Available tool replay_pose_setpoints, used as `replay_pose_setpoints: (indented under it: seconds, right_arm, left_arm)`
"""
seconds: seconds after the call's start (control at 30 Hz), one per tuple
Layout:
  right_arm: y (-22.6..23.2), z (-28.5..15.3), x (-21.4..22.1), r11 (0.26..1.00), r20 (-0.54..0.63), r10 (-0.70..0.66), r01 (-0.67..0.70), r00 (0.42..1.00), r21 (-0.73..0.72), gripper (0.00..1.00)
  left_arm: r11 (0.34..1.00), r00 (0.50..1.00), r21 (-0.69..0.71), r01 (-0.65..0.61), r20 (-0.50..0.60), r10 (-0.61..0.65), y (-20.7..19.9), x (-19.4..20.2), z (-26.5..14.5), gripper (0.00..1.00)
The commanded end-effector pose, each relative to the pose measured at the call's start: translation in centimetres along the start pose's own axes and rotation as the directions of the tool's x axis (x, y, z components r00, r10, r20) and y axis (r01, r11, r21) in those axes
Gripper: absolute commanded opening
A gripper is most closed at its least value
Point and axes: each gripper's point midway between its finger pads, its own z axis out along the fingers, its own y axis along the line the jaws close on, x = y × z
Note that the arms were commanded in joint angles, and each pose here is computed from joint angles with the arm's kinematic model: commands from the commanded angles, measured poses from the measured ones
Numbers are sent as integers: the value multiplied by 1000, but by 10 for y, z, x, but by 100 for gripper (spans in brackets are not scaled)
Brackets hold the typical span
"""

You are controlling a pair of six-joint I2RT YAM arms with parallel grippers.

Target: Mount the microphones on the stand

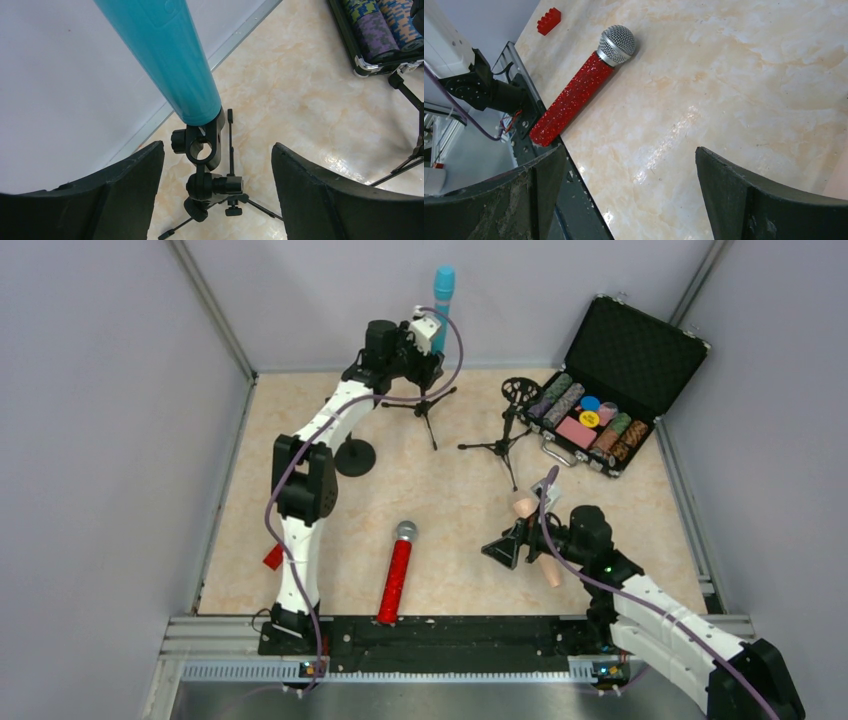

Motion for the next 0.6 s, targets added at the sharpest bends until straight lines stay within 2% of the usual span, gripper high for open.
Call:
replay_pose_setpoints:
  seconds: [0.0, 0.1, 0.3, 0.57]
  right_arm:
    - [13, 1, -33, 997, 75, -67, 69, 995, -32, 98]
    - [14, 1, -34, 997, 75, -68, 71, 995, -34, 98]
    - [20, -1, -39, 996, 78, -73, 77, 994, -46, 98]
    - [26, -5, -44, 995, 93, -75, 81, 993, -55, 98]
  left_arm:
    - [997, 987, -63, -53, 150, 62, 13, -64, -28, 84]
    - [997, 985, -70, -42, 165, 53, 11, -70, -37, 87]
    - [999, 955, -54, -10, 295, 25, 1, -109, -70, 91]
    - [995, 902, 47, 82, 420, -95, -26, -139, -127, 92]
